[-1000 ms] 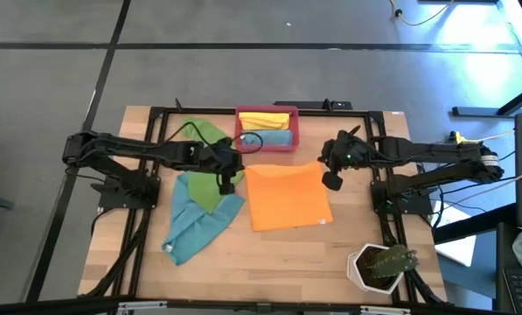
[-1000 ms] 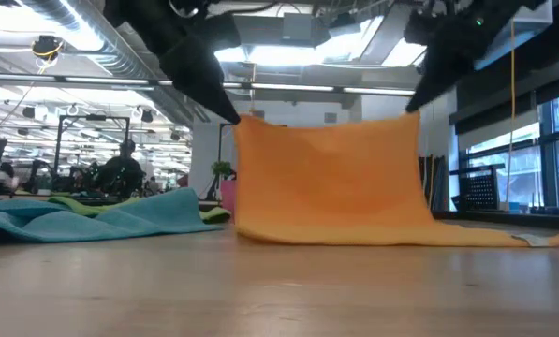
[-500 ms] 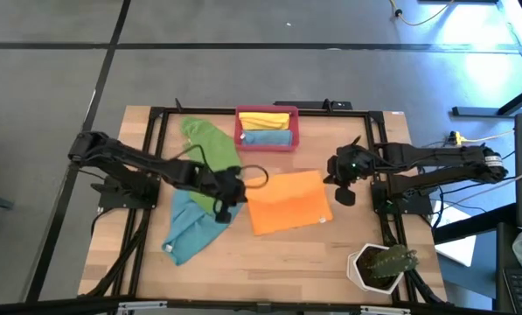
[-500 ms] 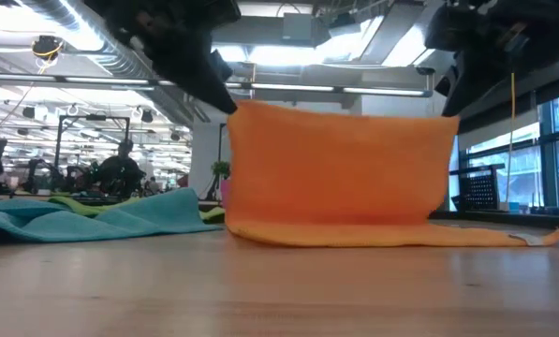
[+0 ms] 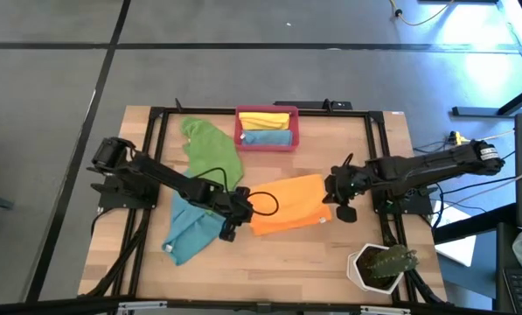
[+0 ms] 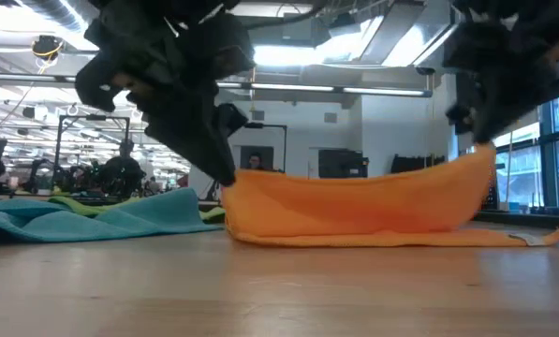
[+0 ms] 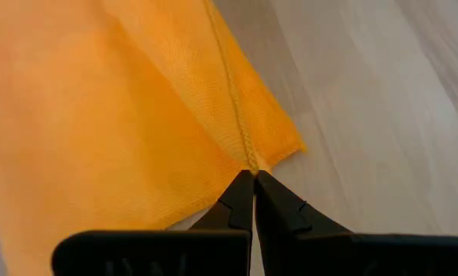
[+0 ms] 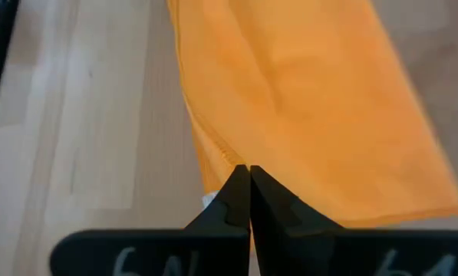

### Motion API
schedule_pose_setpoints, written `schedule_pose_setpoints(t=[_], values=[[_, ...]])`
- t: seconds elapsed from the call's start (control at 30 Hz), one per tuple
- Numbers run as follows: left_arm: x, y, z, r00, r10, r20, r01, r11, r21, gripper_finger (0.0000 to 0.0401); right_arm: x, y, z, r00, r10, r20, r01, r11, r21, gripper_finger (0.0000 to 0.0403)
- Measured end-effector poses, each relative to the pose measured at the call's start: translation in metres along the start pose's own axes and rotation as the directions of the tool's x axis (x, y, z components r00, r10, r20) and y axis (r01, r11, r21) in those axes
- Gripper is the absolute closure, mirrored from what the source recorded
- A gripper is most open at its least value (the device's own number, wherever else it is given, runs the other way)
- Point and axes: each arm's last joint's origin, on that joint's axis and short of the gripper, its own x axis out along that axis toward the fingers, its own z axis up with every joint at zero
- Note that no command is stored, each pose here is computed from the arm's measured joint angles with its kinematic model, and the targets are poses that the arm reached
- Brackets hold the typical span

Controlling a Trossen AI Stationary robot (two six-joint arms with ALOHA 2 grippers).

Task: Roll microfiber towels into tight, uniform cylinder then place into a basket
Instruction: Fold the orange microfiber towel

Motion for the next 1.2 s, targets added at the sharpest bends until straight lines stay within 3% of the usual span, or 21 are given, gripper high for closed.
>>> schedule_pose_setpoints(t=[0.4, 0.53, 0.73, 0.97, 1.1, 1.2], values=[[0.002, 0.002, 0.004, 0.999, -0.004, 0.046, 0.005, 1.0, -0.018, 0.0401, 0.027, -0.009, -0.036, 0.999, -0.001, -0.046, 0.003, 0.999, 0.035, 0.0396], [0.002, 0.0, 0.007, 0.994, -0.076, 0.082, 0.077, 0.997, -0.01, 0.04, 0.028, -0.008, -0.036, 0.998, 0.041, -0.052, -0.038, 0.998, 0.049, 0.0393], [0.002, -0.001, 0.007, 0.993, -0.091, 0.077, 0.092, 0.996, -0.01, 0.0359, 0.027, -0.005, -0.036, 0.991, 0.117, -0.059, -0.11, 0.987, 0.118, 0.0386], [0.001, 0.002, 0.007, 0.994, -0.081, 0.078, 0.083, 0.996, -0.023, 0.0304, 0.027, -0.005, -0.035, 0.99, 0.129, -0.057, -0.119, 0.982, 0.145, 0.0317], [-0.002, 0.011, 0.009, 0.996, -0.014, 0.092, 0.018, 0.999, -0.04, 0.0299, 0.025, -0.004, -0.031, 0.991, 0.129, -0.042, -0.124, 0.985, 0.12, 0.0266], [-0.004, 0.024, 0.015, 0.988, 0.039, 0.152, -0.019, 0.992, -0.128, 0.0299, 0.024, -0.003, -0.027, 0.994, 0.108, -0.009, -0.107, 0.988, 0.11, 0.024]])
